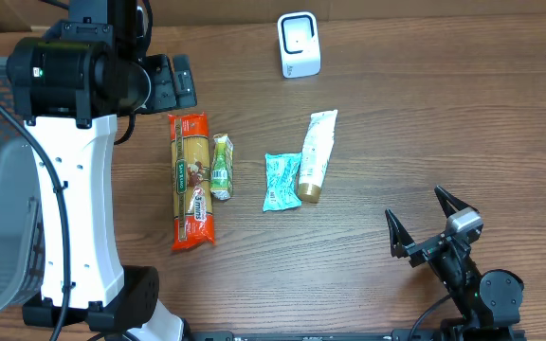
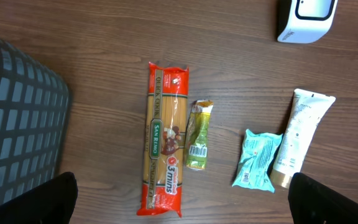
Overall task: Scan the item barcode
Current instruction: 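Raise the left arm to a hold pose beside the basket, then move the right gripper over the Pantene tube and grasp it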
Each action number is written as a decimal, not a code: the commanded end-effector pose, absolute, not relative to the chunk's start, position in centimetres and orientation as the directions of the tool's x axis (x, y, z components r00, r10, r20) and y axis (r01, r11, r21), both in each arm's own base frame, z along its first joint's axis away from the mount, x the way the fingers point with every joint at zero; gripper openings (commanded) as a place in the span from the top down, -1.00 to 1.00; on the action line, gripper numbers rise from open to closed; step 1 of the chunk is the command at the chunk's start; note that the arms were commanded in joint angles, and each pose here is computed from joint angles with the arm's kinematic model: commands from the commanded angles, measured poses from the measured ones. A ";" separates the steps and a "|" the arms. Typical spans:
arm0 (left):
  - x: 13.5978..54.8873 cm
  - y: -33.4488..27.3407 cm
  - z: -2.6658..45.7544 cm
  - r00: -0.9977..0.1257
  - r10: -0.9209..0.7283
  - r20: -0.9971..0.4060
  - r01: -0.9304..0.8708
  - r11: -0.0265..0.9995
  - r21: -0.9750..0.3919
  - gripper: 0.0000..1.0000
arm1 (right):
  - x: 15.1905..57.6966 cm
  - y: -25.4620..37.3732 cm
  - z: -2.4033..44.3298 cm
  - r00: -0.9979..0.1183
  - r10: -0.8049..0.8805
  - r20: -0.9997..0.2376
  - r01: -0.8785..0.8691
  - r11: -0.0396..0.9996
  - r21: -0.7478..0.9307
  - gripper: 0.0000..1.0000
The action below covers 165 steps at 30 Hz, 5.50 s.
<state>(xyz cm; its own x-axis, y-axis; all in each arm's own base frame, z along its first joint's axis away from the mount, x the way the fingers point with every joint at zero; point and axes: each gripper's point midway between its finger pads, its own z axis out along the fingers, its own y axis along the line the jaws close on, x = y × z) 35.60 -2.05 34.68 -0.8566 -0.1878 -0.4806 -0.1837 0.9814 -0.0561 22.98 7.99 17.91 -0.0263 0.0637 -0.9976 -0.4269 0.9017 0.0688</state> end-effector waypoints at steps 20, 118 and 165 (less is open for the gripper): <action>35.7 -1.7 34.6 -0.860 -0.170 -0.481 -0.176 0.984 -0.032 -1.00 | 23.0 8.1 17.6 -0.026 0.063 -0.998 -0.429 0.901 0.068 -1.00; 35.7 -1.8 34.6 -0.860 -0.169 -0.481 -0.176 0.984 -0.032 -1.00 | 45.9 30.4 10.4 -0.741 -0.290 -0.606 -0.583 0.725 0.366 -0.82; 35.7 -1.8 34.6 -0.860 -0.169 -0.481 -0.176 0.984 -0.032 -0.99 | 32.1 20.5 10.0 -0.848 -0.530 0.017 -0.487 0.791 0.371 -0.63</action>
